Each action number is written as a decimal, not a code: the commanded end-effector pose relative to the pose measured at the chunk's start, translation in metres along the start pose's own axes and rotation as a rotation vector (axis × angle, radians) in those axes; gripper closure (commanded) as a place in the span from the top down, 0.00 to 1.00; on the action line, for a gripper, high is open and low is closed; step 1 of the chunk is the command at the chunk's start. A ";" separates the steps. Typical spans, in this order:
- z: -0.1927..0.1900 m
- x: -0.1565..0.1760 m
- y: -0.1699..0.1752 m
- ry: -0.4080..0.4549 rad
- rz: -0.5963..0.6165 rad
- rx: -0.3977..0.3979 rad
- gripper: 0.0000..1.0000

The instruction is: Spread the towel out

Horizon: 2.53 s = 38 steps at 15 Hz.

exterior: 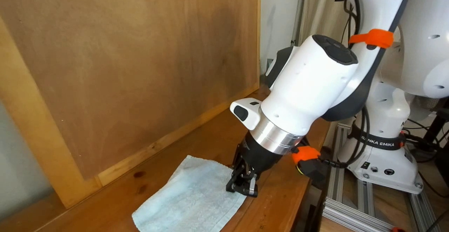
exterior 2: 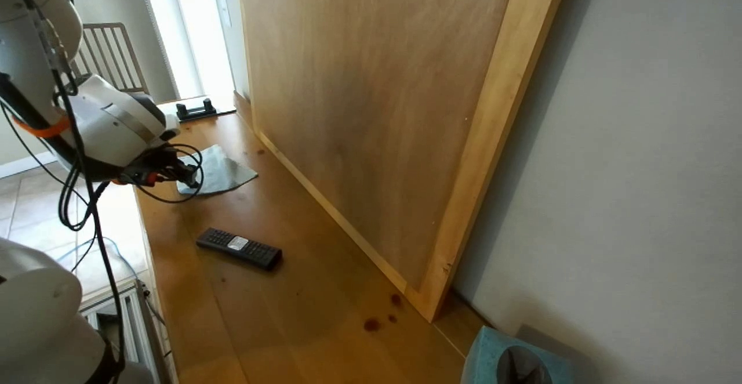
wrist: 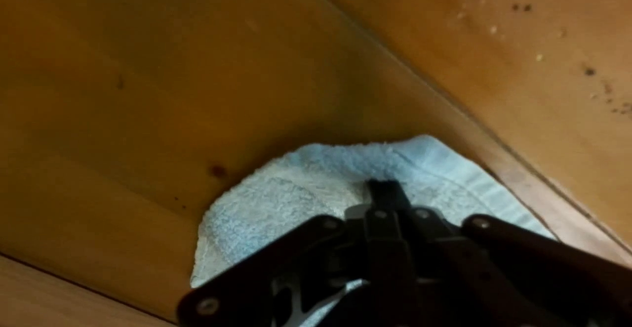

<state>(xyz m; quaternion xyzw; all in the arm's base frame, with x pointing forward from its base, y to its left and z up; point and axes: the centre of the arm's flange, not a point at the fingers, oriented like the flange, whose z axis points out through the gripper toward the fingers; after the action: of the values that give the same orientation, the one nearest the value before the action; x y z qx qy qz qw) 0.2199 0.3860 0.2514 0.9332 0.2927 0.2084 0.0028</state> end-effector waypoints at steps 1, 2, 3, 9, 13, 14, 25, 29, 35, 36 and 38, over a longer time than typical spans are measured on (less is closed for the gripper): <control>-0.019 -0.031 0.005 -0.163 0.025 -0.071 0.00; -0.021 -0.033 0.005 -0.191 0.034 -0.085 0.00; -0.023 -0.035 0.005 -0.223 0.042 -0.098 0.00; -0.037 -0.024 0.004 -0.271 0.008 -0.132 0.27; -0.057 0.000 0.000 -0.181 -0.059 -0.191 0.54; -0.062 0.008 -0.001 -0.142 -0.072 -0.199 0.60; -0.017 0.075 0.059 0.210 0.130 -0.321 0.63; 0.013 0.067 0.057 0.170 0.213 -0.228 0.33; 0.034 0.062 0.041 0.082 0.277 -0.109 0.00; 0.036 0.062 0.039 0.075 0.280 -0.096 0.00; 0.039 0.061 0.037 0.059 0.289 -0.079 0.00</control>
<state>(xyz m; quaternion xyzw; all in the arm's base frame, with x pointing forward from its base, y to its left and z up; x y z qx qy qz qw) 0.2941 0.3862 0.2541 0.9529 0.1571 0.2583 0.0240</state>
